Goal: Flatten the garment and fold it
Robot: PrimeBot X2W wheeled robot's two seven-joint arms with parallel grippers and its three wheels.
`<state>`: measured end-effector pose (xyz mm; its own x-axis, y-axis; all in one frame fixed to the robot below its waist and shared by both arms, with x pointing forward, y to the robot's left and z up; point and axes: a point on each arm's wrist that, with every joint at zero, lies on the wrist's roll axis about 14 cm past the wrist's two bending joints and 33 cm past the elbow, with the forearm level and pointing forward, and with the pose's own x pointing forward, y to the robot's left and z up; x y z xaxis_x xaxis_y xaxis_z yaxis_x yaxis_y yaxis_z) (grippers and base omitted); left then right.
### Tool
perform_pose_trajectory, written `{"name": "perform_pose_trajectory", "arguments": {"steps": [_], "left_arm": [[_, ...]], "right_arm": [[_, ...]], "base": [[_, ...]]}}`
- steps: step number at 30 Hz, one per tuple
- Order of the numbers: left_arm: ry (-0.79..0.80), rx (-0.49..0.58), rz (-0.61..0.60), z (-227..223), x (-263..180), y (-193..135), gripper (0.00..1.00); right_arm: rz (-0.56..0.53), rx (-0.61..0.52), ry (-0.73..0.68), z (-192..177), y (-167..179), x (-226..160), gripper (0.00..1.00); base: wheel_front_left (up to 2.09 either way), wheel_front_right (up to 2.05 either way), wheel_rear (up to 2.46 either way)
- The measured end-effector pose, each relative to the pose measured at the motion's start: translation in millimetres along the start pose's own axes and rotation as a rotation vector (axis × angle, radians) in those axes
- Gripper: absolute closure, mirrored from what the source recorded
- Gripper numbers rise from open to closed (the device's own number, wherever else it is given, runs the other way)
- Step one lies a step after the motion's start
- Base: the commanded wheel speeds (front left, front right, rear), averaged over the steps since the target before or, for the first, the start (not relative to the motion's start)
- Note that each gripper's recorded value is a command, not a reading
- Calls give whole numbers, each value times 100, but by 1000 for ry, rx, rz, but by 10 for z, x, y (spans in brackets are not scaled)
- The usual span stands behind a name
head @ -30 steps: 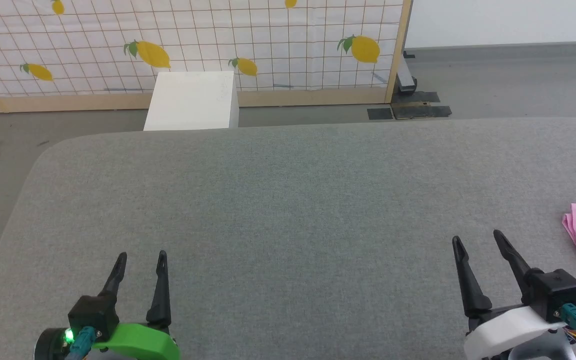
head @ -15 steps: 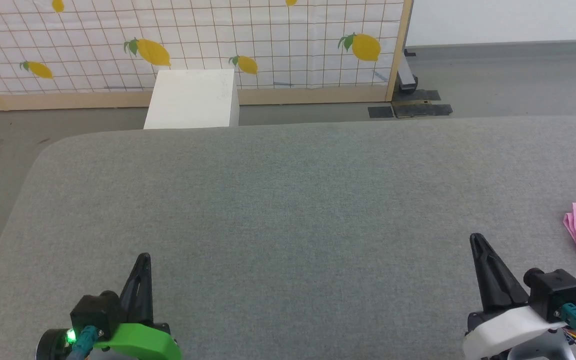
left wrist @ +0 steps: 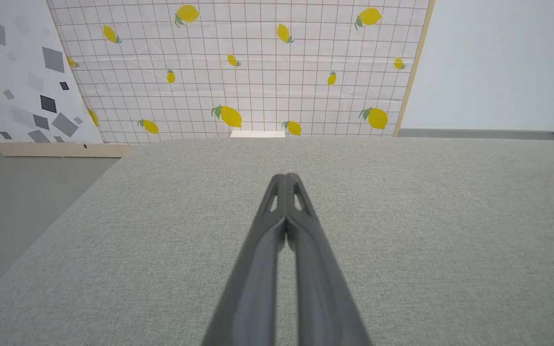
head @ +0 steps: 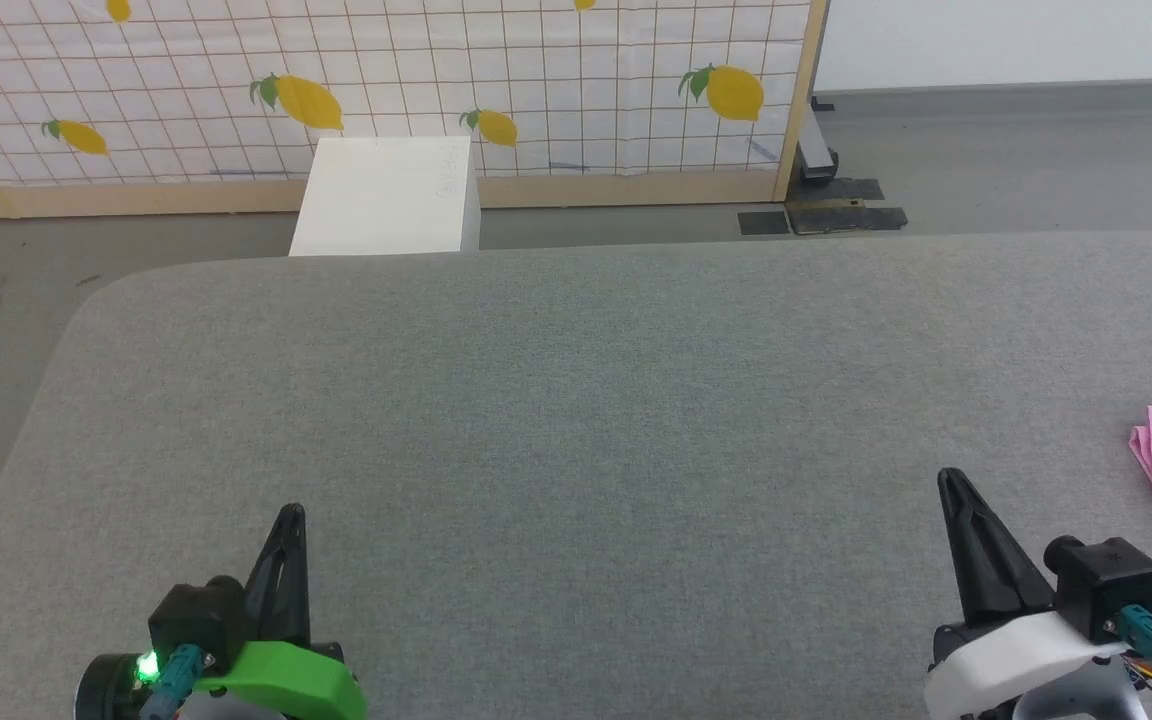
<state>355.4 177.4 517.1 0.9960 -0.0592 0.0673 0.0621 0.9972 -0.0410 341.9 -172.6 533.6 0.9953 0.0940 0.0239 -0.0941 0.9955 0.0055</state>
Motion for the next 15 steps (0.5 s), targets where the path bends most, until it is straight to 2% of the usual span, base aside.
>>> {"name": "perform_pose_trajectory", "arguments": {"steps": [15], "left_arm": [[16, 7, 8, -1, 11, -7, 100]], "right_arm": [[5, -8, 8, -19, 13, 35, 100]], "base": [[0, 0, 0]]}}
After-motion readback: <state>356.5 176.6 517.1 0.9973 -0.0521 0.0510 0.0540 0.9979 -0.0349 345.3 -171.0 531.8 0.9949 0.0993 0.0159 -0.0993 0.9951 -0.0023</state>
